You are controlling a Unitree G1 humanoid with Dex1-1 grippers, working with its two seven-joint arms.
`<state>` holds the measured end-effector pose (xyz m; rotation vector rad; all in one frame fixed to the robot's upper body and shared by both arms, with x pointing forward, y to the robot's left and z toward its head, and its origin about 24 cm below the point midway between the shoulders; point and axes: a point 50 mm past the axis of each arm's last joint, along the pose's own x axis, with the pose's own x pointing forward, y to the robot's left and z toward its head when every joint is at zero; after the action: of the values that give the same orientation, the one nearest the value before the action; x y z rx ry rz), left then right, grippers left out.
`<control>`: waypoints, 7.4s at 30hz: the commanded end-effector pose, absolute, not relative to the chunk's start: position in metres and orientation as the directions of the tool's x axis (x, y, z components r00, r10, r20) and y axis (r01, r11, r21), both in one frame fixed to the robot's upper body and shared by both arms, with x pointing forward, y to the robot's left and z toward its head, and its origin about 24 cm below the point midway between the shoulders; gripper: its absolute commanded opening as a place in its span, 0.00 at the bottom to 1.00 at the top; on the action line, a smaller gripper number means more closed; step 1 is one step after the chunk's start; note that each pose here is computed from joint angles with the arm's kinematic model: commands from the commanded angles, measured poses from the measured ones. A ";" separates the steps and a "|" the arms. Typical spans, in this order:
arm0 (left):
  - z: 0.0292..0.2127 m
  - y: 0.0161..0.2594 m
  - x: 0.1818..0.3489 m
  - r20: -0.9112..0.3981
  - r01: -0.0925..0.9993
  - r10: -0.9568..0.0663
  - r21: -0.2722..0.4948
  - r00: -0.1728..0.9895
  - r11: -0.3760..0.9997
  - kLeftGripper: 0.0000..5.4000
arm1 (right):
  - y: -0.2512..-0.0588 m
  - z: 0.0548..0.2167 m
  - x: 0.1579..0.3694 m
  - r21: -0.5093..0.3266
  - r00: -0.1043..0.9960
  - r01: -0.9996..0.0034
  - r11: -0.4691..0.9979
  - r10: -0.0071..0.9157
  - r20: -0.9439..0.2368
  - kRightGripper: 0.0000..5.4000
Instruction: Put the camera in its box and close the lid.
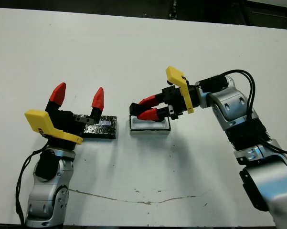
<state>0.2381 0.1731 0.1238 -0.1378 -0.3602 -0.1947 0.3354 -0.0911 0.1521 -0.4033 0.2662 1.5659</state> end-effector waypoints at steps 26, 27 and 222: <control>0.121 0.173 0.237 0.348 0.209 -0.167 -0.089 0.923 0.974 1.00 | -0.110 0.129 0.333 -0.036 0.047 -0.999 0.034 0.878 -0.477 0.31; 0.121 0.173 0.237 0.349 0.209 -0.166 -0.088 0.922 0.974 1.00 | -0.110 0.128 0.333 -0.024 0.045 -0.999 0.038 0.876 -0.481 0.31; 0.123 0.237 0.313 -0.553 0.976 -0.813 0.005 0.183 0.217 0.60 | -0.211 0.099 0.229 0.254 0.967 -0.241 0.937 0.210 0.144 0.00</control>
<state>0.3134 0.2341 0.1245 0.4111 0.4770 -1.2978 0.2291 -0.2066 0.0982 0.2841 -0.1270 0.2472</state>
